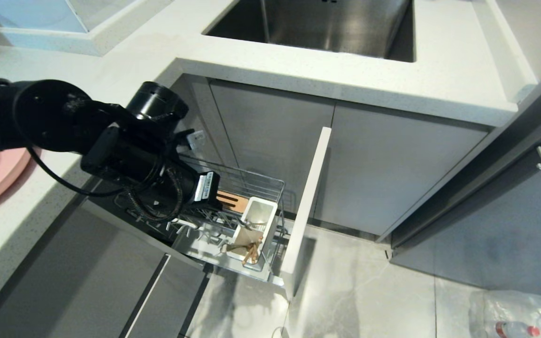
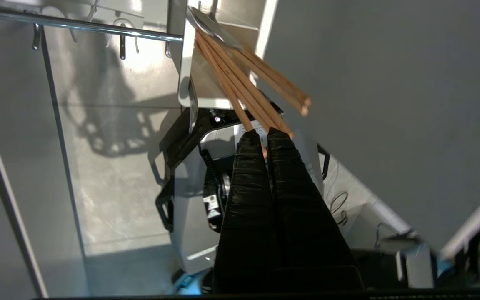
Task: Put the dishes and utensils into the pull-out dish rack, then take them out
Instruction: Take the spoon out of the cupboard
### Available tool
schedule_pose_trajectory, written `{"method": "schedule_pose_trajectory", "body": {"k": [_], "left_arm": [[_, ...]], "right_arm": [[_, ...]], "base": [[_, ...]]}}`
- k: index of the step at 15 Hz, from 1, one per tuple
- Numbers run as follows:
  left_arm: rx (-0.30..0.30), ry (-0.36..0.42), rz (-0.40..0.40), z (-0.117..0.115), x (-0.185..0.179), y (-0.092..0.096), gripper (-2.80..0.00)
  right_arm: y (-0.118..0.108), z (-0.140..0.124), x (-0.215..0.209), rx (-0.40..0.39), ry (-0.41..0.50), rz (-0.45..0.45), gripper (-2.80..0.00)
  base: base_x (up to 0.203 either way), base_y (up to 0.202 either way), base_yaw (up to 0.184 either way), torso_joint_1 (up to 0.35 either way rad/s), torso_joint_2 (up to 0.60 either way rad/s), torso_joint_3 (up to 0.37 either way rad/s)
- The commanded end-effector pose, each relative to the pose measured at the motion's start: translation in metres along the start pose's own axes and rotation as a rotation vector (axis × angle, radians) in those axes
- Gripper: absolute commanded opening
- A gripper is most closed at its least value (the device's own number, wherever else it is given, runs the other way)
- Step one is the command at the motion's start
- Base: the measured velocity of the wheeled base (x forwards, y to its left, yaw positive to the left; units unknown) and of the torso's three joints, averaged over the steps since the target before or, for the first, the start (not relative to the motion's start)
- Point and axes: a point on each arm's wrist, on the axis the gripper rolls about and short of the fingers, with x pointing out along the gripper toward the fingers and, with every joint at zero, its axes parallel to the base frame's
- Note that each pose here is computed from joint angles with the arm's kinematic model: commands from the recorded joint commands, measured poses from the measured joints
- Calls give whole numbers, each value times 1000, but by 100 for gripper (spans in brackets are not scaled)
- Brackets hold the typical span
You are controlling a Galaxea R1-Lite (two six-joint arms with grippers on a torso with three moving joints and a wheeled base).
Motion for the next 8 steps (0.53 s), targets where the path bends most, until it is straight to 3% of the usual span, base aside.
{"method": "schedule_pose_trajectory", "body": {"k": [1,3,4,6,8], "left_arm": [[-61,60,43,4,34,-4,-280],[-191,34,180,8,56,-14,-280],[-284,12,221,10,64,-19,-280],[-430,-23,237,13,74,-27,-280],[-516,-29,231,13,80,-34,-280]], "right_arm": [[0,0,0,0,-1,1,-280],[0,0,0,0,-1,1,-280],[0,0,0,0,-1,0,-280],[0,0,0,0,-1,0,-280],[0,0,0,0,-1,1,-280]], "base": [[0,0,0,0,0,0],[0,0,0,0,0,0],[0,0,0,0,0,0],[0,0,0,0,0,0],[0,0,0,0,0,0]]}}
